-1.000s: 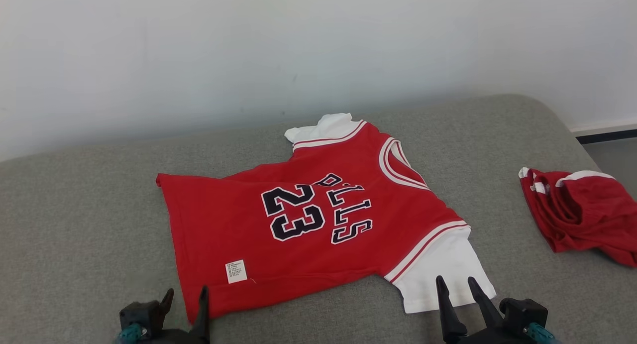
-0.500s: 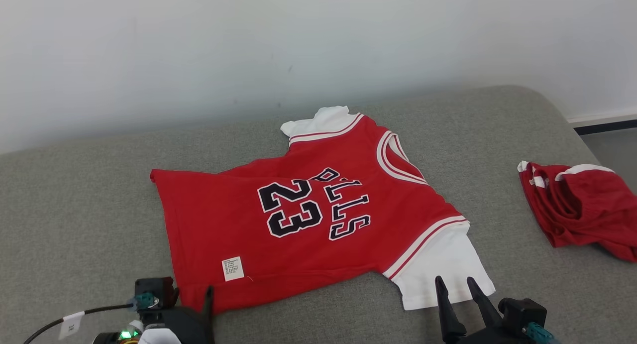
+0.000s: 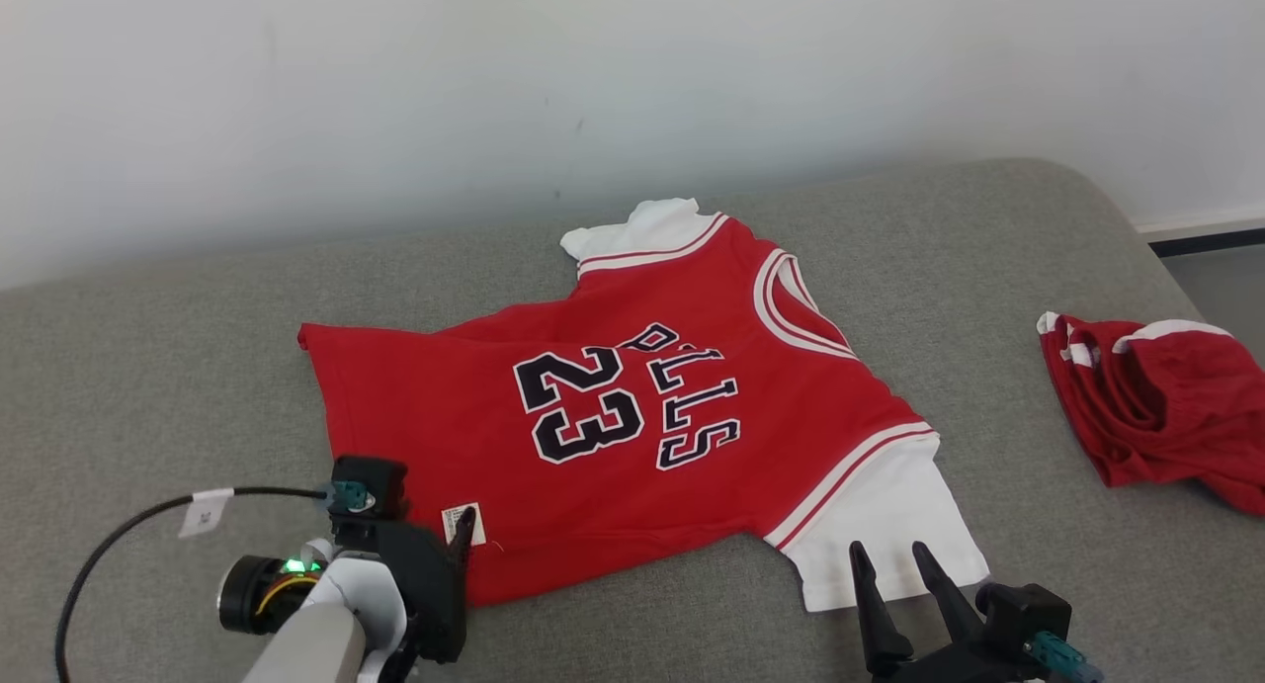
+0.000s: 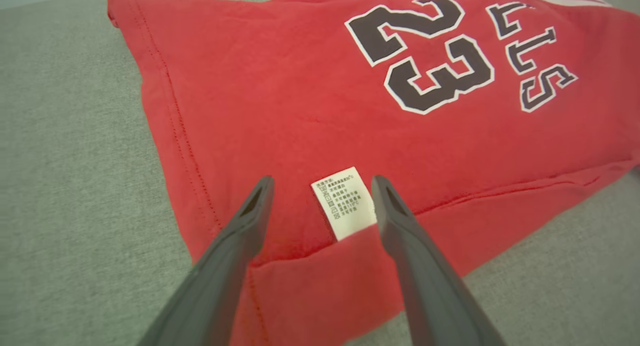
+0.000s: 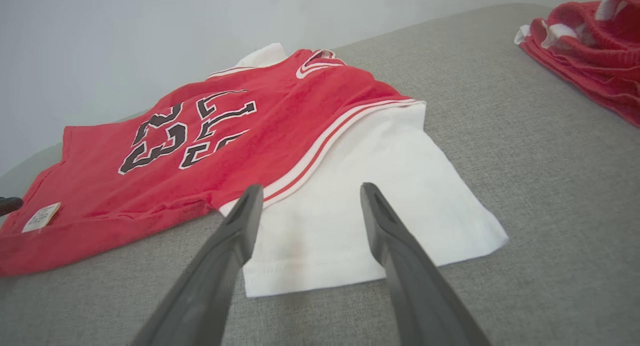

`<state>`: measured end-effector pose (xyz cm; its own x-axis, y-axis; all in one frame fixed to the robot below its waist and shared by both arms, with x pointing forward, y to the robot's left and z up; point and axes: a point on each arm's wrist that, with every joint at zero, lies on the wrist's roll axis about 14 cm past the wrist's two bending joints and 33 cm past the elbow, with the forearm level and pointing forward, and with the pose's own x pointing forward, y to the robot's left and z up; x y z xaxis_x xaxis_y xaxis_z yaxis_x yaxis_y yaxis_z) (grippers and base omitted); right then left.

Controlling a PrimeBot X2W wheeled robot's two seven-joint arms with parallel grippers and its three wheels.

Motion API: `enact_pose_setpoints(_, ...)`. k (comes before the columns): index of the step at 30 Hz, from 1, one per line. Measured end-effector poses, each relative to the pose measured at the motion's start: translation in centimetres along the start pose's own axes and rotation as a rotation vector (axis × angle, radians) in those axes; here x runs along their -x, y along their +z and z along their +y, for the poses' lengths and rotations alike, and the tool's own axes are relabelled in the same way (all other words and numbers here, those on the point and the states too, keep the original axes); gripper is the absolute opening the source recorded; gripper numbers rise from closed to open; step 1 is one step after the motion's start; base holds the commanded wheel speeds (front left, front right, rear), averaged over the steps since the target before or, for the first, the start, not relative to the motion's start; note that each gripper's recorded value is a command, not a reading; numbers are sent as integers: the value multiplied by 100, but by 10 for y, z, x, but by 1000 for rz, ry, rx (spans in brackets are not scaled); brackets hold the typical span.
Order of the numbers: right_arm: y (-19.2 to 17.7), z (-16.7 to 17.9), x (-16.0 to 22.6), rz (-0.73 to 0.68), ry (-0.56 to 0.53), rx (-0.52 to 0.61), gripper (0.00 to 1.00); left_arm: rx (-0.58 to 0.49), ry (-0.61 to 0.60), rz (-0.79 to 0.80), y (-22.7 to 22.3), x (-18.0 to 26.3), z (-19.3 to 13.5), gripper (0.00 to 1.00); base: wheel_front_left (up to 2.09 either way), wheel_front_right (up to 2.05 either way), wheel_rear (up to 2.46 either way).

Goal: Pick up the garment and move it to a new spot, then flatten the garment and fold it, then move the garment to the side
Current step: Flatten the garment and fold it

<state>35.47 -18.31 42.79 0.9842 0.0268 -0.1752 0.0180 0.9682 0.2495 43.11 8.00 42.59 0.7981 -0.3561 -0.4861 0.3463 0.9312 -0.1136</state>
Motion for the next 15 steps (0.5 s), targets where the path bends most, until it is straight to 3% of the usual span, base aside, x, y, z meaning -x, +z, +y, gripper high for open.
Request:
enact_pose_setpoints(5, -2, -6, 0, 5, -19, -6, 100, -22, 2, 74, 1, -1, 14, 100, 0, 0, 0)
enact_pose_setpoints(11, -3, -9, -4, 9, -26, -8, 100, -192, -17, 167, 18, 9, 33, 100, 0, 0, 0)
enact_pose_setpoints(15, -5, -5, -7, 17, -14, -8, 100, -205, -67, 249, 18, 28, 43, 100, 0, 0, 0)
